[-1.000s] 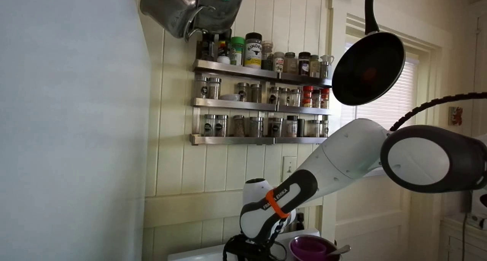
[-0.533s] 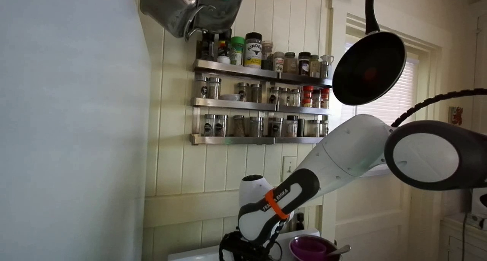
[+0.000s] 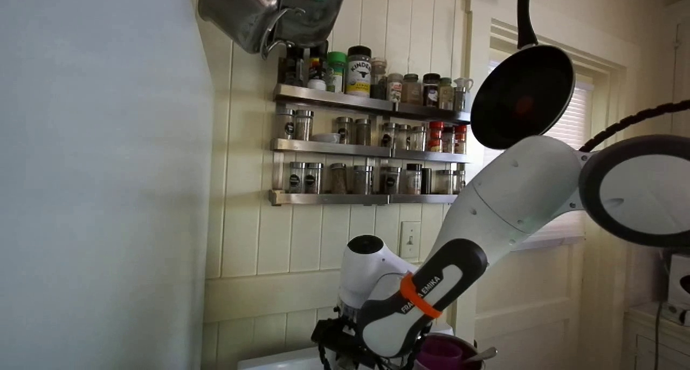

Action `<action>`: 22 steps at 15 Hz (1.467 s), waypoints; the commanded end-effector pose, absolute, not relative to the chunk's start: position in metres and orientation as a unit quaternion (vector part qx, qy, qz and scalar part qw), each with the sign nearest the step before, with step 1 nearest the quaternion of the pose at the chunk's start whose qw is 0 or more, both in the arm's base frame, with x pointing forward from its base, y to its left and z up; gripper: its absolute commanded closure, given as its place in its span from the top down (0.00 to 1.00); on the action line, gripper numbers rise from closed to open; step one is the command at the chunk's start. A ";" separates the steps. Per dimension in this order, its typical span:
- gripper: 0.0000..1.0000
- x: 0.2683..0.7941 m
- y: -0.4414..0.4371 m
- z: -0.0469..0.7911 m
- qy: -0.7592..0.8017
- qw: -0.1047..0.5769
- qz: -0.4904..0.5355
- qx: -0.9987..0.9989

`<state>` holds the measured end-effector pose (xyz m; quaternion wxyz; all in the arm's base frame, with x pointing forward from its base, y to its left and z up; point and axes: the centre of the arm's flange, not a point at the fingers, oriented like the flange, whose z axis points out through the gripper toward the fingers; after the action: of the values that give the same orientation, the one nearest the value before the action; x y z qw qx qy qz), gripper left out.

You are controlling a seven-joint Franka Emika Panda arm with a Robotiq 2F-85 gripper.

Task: Put the purple bowl and the spice bottle into the metal bowl

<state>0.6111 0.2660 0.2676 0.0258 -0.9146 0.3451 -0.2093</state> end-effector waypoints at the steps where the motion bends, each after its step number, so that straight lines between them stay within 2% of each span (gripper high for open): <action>1: 0.25 0.571 0.262 0.297 0.341 0.050 -0.257 -0.903; 10: 0.25 0.519 0.222 0.347 0.496 0.013 -0.358 -0.791; 16: 0.25 0.485 0.186 0.348 0.614 -0.025 -0.392 -0.685; 22: 0.25 0.461 0.129 0.351 0.639 -0.034 -0.432 -0.635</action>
<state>0.4905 0.1628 0.3422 -0.0495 -0.6553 0.6218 -0.4260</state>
